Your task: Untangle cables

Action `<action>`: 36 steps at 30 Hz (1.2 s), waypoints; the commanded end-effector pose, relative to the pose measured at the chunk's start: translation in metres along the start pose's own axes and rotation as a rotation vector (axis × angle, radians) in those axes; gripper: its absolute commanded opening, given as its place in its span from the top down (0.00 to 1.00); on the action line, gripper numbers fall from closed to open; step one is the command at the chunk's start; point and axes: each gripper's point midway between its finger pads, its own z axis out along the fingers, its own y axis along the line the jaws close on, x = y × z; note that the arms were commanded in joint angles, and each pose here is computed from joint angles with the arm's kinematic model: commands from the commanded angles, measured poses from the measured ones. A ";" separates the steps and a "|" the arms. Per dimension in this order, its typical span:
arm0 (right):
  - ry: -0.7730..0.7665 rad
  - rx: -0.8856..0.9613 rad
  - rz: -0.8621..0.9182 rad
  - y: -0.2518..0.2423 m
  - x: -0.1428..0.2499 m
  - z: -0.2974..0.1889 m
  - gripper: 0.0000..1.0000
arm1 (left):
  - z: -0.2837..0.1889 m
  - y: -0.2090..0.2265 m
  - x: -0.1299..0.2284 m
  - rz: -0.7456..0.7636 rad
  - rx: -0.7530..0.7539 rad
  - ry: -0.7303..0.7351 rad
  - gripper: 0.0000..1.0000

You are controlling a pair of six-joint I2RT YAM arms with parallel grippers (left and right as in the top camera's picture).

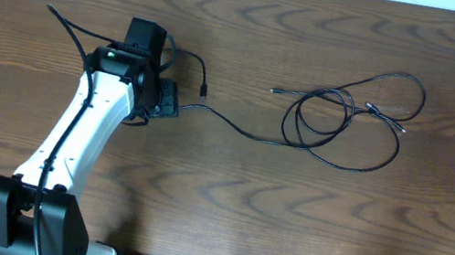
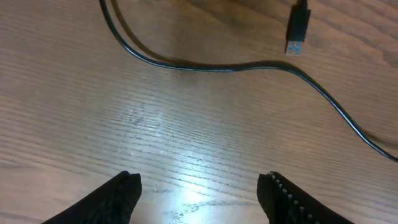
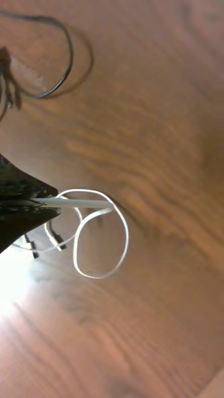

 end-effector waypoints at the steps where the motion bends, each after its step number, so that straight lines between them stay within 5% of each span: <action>1: -0.075 -0.045 0.031 -0.005 -0.020 -0.016 0.99 | -0.007 0.000 -0.002 -0.010 0.006 -0.017 0.35; 7: -0.067 -0.074 0.057 -0.013 -0.021 -0.022 0.98 | -0.007 0.000 -0.002 -0.010 0.006 -0.017 0.35; 9: -0.020 -0.059 0.047 -0.017 -0.009 -0.018 0.84 | -0.007 0.000 -0.002 -0.010 0.006 -0.016 0.34; 10: 0.011 -0.052 0.048 -0.018 -0.001 -0.016 0.65 | -0.007 0.001 -0.002 -0.010 0.006 -0.016 0.34; 18: 0.210 -0.057 0.038 -0.018 0.051 0.001 0.47 | -0.007 0.000 -0.002 -0.010 0.006 -0.016 0.34; 24: 0.355 -0.500 -0.264 0.074 0.106 -0.008 0.39 | -0.007 0.000 -0.002 -0.010 0.006 -0.016 0.34; 31: 0.446 -0.597 -0.609 0.154 0.182 -0.016 0.36 | -0.007 0.001 -0.002 -0.009 0.006 -0.016 0.34; 36: 0.376 -0.512 -0.849 0.203 0.228 -0.001 0.37 | -0.007 0.001 0.000 -0.009 0.003 -0.009 0.34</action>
